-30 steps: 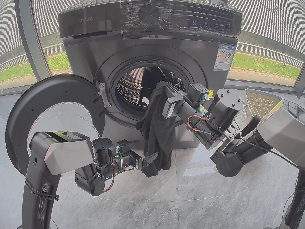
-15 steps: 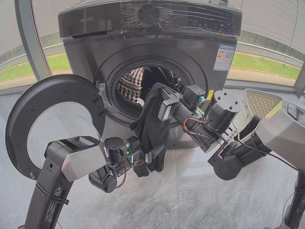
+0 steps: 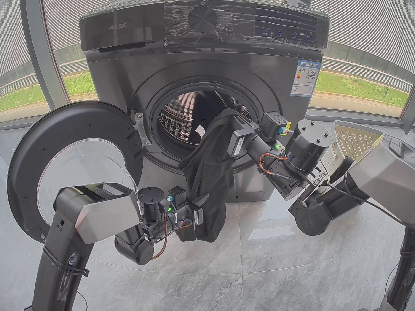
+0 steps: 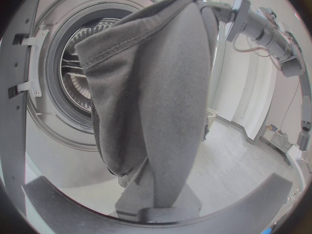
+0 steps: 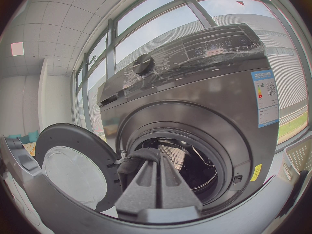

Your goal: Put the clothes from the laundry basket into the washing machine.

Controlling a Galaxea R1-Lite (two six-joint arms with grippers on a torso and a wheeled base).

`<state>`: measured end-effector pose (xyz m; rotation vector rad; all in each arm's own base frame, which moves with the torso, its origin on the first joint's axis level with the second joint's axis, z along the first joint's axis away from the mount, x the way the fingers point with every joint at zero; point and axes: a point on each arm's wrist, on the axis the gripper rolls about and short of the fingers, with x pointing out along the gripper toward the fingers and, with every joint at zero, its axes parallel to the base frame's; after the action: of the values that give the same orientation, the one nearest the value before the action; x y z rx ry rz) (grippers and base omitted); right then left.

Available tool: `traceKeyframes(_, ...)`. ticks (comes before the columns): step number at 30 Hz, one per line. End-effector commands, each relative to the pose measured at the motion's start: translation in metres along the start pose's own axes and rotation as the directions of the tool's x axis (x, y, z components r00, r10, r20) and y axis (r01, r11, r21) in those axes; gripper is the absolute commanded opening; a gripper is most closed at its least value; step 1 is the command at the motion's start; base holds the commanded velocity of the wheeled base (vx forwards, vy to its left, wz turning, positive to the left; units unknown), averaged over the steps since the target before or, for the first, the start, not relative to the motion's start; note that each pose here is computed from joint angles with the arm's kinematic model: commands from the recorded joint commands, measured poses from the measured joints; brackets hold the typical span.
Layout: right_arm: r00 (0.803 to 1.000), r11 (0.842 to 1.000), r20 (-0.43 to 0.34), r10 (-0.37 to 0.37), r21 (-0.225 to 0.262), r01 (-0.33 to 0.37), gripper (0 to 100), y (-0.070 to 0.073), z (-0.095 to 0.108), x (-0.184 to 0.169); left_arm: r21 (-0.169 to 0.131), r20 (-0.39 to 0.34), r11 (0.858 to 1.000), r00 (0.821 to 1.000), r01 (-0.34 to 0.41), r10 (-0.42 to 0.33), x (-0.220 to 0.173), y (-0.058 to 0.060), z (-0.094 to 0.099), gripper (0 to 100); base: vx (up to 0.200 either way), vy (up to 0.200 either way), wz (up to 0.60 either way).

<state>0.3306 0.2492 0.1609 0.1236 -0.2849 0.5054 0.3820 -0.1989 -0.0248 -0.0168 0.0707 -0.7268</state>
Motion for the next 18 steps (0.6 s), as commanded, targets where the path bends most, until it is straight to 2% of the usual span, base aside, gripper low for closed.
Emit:
traceKeyframes(1, 0.998, 0.998, -0.003, -0.055, -0.018, 0.055, 0, -0.023, -0.006, 0.006, 0.000, 0.004, 0.999, 0.999, 0.045, -0.045, -0.037, -0.016, 0.046, 0, 0.000, 0.000, 0.00)
traceKeyframes(3, 0.997, 0.997, -0.012, -0.076, -0.024, 0.076, 0, -0.032, -0.011, 0.006, -0.002, -0.007, 0.997, 0.997, 0.079, -0.079, -0.068, -0.025, 0.069, 0, 0.000, 0.000, 0.00)
traceKeyframes(5, 0.996, 0.996, -0.022, -0.084, -0.028, 0.083, 0, -0.036, -0.016, 0.006, 0.005, -0.003, 0.995, 0.995, 0.097, -0.097, -0.086, -0.030, 0.083, 0, 0.000, 0.000, 0.00)
traceKeyframes(9, 0.995, 0.996, -0.057, -0.086, -0.033, 0.085, 0, -0.036, -0.026, 0.000, 0.014, 0.027, 0.990, 0.989, 0.143, -0.144, -0.121, -0.041, 0.111, 0, 0.000, 0.000, 0.00)
traceKeyframes(13, 0.990, 0.997, -0.118, -0.078, -0.039, 0.074, 0, -0.033, -0.037, -0.011, 0.023, 0.048, 0.983, 0.982, 0.184, -0.185, -0.154, -0.051, 0.128, 0, 0.000, 0.000, 0.00)
traceKeyframes(15, 0.984, 0.997, -0.160, -0.075, -0.046, 0.068, 0, -0.032, -0.044, -0.017, 0.034, 0.069, 0.981, 0.979, 0.190, -0.192, -0.158, -0.052, 0.135, 0, 0.000, 0.000, 0.00)
traceKeyframes(18, 0.982, 0.997, -0.176, -0.074, -0.048, 0.067, 0, -0.032, -0.048, -0.021, 0.040, 0.081, 0.981, 0.978, 0.189, -0.191, -0.160, -0.052, 0.138, 0, 0.000, 0.000, 0.00)
